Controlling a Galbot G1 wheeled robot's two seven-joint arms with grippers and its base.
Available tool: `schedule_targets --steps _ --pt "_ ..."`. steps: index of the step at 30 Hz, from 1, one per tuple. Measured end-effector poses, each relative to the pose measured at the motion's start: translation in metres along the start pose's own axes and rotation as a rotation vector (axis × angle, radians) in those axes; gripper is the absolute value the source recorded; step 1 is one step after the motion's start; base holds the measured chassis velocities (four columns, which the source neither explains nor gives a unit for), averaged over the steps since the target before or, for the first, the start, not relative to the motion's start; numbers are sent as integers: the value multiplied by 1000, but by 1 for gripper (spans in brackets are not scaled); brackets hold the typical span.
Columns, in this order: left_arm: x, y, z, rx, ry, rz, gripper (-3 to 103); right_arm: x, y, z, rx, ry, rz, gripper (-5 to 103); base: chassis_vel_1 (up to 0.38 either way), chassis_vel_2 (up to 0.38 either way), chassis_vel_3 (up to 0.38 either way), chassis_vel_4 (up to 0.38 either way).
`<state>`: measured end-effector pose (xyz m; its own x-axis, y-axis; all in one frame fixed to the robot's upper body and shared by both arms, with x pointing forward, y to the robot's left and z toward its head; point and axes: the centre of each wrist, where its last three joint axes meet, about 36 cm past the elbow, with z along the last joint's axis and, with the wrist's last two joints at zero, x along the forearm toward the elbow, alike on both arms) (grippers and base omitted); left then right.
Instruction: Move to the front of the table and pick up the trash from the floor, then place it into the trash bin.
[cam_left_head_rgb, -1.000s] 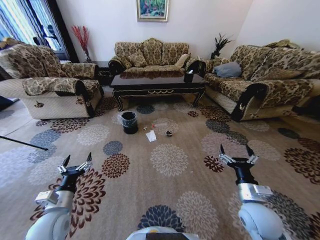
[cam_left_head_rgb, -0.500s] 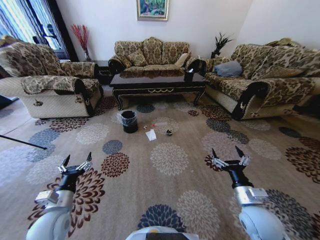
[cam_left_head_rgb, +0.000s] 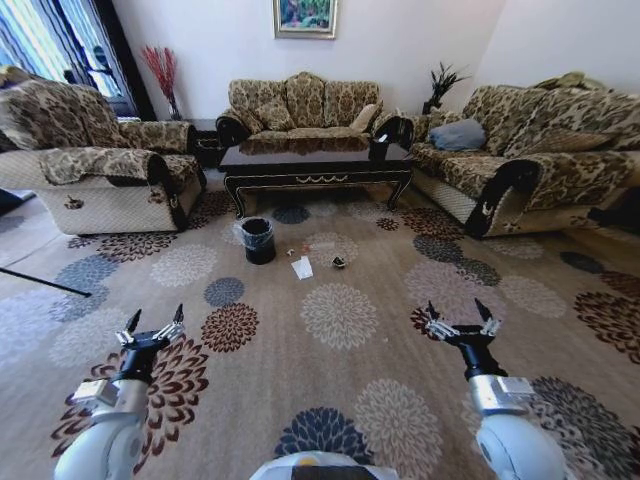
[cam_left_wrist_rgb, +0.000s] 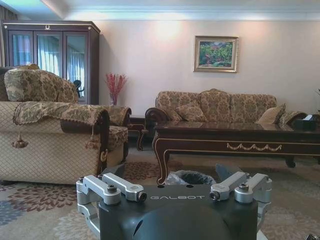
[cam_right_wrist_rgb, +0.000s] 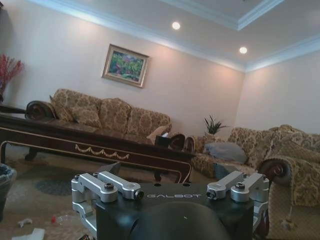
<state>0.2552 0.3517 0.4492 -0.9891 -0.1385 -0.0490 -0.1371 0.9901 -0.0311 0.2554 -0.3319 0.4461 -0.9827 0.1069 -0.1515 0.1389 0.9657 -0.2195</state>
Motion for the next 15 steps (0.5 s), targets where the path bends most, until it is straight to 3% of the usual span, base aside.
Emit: schedule_targets --steps 15 --pt "2 -7 -41 27 -84 26 100 -2 0 10 2 -3 -4 100 0 0 0 0"
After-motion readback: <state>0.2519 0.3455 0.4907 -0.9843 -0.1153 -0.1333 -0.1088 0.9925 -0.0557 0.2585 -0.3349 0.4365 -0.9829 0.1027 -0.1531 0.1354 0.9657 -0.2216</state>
